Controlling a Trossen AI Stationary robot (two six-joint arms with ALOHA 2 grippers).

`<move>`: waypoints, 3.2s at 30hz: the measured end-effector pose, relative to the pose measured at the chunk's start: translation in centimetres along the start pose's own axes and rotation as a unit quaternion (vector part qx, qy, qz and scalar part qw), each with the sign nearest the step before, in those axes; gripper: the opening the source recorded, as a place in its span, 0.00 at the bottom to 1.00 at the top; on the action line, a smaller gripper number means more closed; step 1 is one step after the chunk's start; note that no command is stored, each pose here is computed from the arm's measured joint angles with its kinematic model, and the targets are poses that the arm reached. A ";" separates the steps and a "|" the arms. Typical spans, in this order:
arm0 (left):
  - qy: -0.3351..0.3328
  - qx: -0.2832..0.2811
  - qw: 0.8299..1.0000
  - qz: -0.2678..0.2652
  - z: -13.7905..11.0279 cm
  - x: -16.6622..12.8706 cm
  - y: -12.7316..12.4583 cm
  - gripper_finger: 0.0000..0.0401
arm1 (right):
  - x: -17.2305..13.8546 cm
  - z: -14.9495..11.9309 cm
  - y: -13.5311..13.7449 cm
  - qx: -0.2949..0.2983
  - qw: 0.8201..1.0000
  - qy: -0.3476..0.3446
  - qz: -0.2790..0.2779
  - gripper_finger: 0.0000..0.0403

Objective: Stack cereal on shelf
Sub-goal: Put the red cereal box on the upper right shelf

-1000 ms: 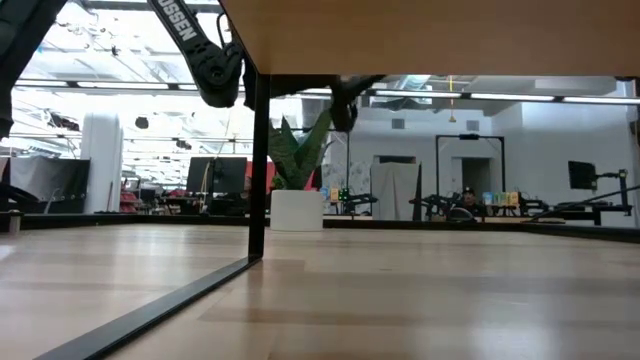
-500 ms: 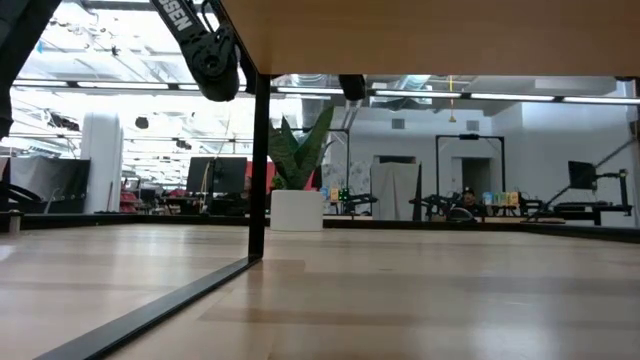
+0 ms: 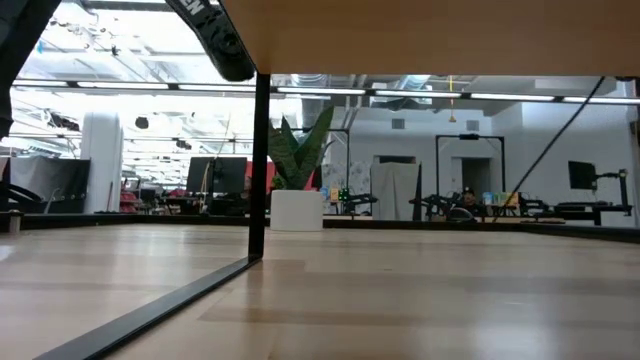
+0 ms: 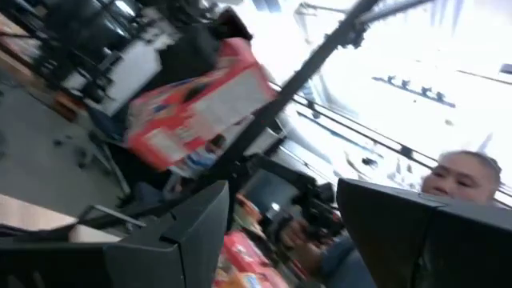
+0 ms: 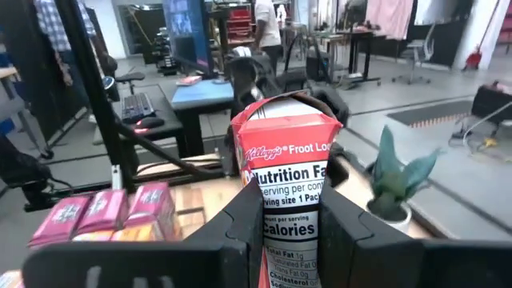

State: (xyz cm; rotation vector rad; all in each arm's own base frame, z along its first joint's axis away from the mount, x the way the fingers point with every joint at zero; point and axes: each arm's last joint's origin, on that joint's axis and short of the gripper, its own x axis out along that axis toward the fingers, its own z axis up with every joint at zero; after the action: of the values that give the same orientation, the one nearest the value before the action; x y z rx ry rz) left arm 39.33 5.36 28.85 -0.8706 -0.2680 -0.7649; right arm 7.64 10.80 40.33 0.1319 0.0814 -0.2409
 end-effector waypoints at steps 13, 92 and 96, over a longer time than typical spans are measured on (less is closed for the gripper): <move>0.047 -0.025 0.998 -0.046 0.4 1.6 -1.2 0.56 | -0.2 -10.0 1.7 0.126 0.991 -0.050 -0.014 0.25; 0.064 0.015 0.993 0.093 -1.0 2.8 1.3 0.56 | -0.4 -14.9 7.2 0.146 0.981 0.119 0.039 0.39; 0.104 0.024 0.986 0.128 -1.1 4.6 1.3 0.56 | -0.3 -15.0 7.2 0.128 0.982 0.135 0.043 0.39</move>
State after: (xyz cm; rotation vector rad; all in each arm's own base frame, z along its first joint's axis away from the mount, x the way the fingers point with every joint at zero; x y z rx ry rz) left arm 43.38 2.81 29.69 -0.7557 0.0108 -0.6004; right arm 8.18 19.92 26.40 0.4239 0.3148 -0.1448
